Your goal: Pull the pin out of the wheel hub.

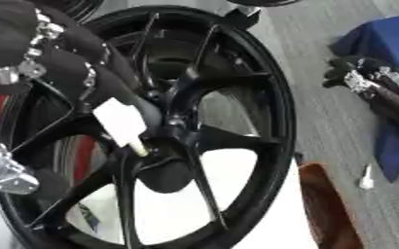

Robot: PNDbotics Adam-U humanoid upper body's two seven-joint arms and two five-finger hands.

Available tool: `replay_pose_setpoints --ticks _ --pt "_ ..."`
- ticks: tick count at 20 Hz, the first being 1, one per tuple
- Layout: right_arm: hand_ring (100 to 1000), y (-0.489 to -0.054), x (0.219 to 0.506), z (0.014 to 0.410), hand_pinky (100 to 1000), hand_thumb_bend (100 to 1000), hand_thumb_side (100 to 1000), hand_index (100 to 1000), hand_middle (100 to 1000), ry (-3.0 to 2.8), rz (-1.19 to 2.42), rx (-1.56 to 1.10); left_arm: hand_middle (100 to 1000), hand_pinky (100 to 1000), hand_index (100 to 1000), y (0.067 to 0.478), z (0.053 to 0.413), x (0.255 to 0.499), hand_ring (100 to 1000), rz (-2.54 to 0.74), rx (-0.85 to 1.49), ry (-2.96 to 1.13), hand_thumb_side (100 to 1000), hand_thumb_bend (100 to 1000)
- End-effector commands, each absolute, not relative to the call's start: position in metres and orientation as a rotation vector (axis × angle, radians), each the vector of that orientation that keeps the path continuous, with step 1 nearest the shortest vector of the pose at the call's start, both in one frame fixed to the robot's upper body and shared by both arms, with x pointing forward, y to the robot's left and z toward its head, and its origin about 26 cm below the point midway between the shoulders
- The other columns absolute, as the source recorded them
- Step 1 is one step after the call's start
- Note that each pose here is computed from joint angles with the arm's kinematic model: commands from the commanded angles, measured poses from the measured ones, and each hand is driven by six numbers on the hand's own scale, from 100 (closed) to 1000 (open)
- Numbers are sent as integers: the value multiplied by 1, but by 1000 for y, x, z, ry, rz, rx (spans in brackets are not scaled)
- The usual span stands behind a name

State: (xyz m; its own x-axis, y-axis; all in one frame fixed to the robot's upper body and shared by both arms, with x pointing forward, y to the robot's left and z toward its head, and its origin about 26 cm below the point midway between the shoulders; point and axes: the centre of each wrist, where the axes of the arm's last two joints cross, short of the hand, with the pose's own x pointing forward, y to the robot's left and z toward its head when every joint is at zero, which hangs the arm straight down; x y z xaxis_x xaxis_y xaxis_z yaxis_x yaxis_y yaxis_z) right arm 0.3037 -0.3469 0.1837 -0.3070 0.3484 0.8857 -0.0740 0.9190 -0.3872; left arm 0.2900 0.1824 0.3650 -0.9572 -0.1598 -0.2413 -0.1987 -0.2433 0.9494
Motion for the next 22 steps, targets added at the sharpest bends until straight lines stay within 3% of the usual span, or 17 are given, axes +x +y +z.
replay_pose_setpoints --ticks 1,6,10,14,22 --pt "728 -346 302 192 971 100 563 792 674 -1860 452 -216 777 811 851 188 377 292 790 2451 -446 1899 395 573" --pt "729 -346 303 189 971 100 566 792 675 -1855 448 -216 781 812 851 191 386 297 792 2525 -412 1874 379 574" --pt "730 -345 303 190 971 100 567 792 675 -1855 452 -213 782 811 842 193 384 309 791 2599 -394 1856 274 586" --pt "730 -345 304 189 971 100 570 792 676 -1852 454 -213 781 812 835 191 378 321 791 2648 -331 1831 225 614" --pt "731 -344 305 188 970 100 573 792 676 -1849 460 -216 784 811 827 188 369 332 790 2678 -271 1806 206 634"
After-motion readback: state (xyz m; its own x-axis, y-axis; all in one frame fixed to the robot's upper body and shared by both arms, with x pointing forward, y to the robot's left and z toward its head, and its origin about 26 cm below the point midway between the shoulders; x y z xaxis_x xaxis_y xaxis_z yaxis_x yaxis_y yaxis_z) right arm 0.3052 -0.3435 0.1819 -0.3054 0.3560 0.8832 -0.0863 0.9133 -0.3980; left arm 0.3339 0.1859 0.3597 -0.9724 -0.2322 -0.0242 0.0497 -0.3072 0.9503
